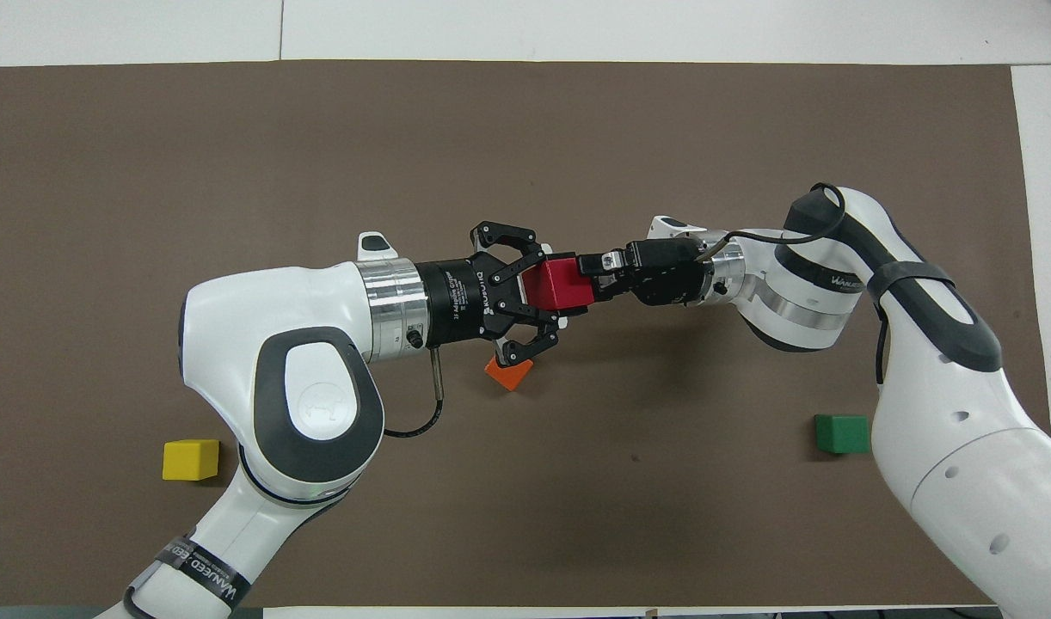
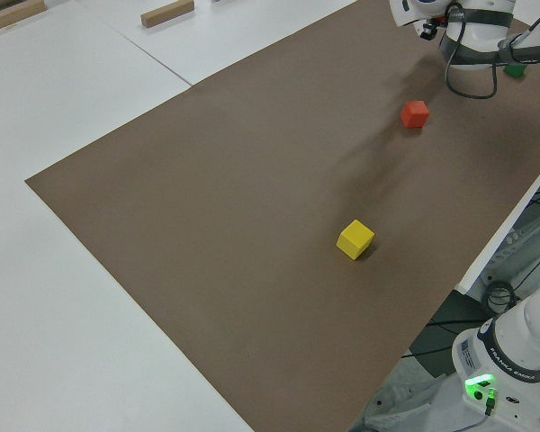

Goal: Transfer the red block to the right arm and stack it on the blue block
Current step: 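Close the right gripper on the red cube held by the left gripper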

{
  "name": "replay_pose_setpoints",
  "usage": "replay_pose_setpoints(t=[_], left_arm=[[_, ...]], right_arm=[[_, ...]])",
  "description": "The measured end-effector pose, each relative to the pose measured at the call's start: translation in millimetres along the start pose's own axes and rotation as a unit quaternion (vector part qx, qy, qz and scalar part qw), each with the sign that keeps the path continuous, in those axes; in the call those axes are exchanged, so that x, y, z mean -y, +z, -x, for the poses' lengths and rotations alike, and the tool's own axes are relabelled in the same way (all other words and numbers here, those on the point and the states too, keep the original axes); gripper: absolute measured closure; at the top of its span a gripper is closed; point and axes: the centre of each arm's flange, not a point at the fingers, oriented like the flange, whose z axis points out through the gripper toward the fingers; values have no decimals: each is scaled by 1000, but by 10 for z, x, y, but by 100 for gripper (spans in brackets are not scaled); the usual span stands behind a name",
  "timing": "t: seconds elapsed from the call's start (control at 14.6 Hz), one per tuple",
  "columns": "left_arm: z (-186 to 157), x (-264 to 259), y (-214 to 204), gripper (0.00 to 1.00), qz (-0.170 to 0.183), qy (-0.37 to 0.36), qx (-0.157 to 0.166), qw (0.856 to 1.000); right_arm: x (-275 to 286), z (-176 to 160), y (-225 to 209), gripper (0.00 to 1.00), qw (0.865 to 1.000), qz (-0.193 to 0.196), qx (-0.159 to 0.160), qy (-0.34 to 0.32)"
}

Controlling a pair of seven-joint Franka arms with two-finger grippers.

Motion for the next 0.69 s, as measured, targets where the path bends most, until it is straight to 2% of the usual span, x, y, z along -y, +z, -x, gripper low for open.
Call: replay_pose_setpoints(t=[0.07, 0.14, 0.27, 0.34, 0.48, 0.69], left_arm=[[0, -2, -1, 46, 1, 0, 0, 1000], [-1, -3, -2, 46, 1, 0, 0, 1000], [-1, -4, -3, 46, 2, -1, 0, 1000], [-1, -4, -4, 46, 2, -1, 0, 1000], [-24, -10, -9, 46, 5, -10, 2, 1000], [-28, -11, -9, 46, 5, -11, 2, 1000]], right_arm=[[-2, -3, -4, 0, 1000, 1, -1, 0], [-8, -9, -10, 7, 1000, 4, -4, 0], [-15, -15, -15, 30, 1000, 7, -7, 0], [-19, -13, -7, 30, 1000, 7, -6, 0], [-13, -18, 1, 42, 1000, 2, -9, -2], [-17, -17, 1, 43, 1000, 2, -10, -1]])
